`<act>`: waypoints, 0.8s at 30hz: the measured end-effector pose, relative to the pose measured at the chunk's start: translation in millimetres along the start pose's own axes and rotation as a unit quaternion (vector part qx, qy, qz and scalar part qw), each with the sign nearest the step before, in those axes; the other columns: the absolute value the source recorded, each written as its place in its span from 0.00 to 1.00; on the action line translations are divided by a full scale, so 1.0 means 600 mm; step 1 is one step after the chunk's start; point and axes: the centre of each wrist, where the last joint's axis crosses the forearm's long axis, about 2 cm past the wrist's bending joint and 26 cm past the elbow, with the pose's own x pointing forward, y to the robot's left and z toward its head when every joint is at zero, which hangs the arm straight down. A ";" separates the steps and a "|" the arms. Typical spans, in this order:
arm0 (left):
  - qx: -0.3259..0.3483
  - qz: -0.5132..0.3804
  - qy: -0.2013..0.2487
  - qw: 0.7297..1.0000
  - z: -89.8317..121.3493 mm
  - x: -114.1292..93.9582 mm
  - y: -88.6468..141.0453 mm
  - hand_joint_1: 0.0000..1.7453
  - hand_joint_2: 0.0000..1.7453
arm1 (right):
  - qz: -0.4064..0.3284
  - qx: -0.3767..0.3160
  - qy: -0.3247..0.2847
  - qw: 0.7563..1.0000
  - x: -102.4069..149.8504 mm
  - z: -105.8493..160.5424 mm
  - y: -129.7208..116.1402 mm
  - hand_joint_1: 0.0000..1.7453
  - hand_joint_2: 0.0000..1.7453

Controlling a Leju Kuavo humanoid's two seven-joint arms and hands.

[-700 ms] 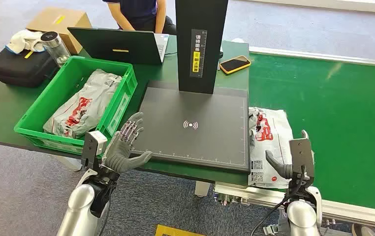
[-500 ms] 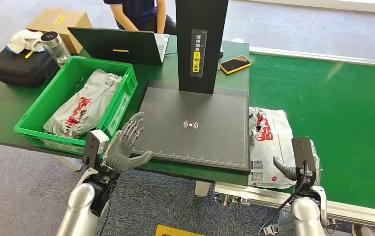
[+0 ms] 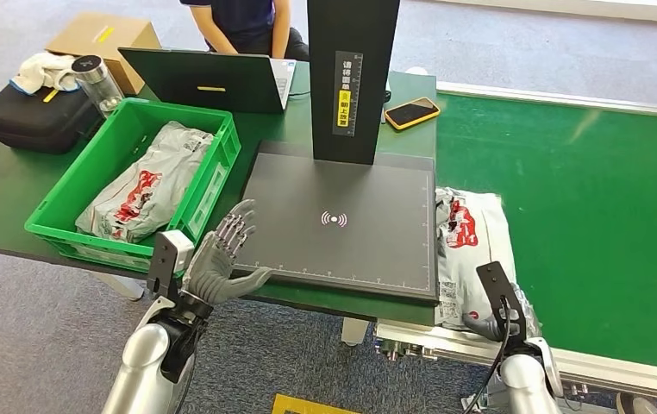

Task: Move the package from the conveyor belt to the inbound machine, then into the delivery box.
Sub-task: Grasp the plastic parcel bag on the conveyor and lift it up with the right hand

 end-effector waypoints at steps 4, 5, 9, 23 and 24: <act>0.002 0.003 0.011 1.000 0.006 -0.002 -0.003 0.00 1.00 | -0.003 0.014 -0.002 1.000 -0.003 -0.001 0.002 1.00 1.00; 0.003 0.003 0.013 1.000 0.007 -0.002 -0.003 0.00 1.00 | -0.006 0.016 -0.004 1.000 -0.004 -0.001 0.002 1.00 1.00; 0.005 0.006 0.015 1.000 0.011 0.000 -0.005 0.00 1.00 | -0.022 0.017 -0.015 1.000 -0.004 -0.003 0.000 1.00 1.00; 0.015 0.003 0.009 1.000 0.023 0.007 -0.006 0.00 1.00 | -0.121 -0.072 -0.117 0.983 0.006 0.016 -0.017 1.00 1.00; 0.017 0.003 0.008 1.000 0.023 0.008 -0.005 0.00 1.00 | -0.135 -0.090 -0.129 0.978 0.008 0.018 -0.021 1.00 1.00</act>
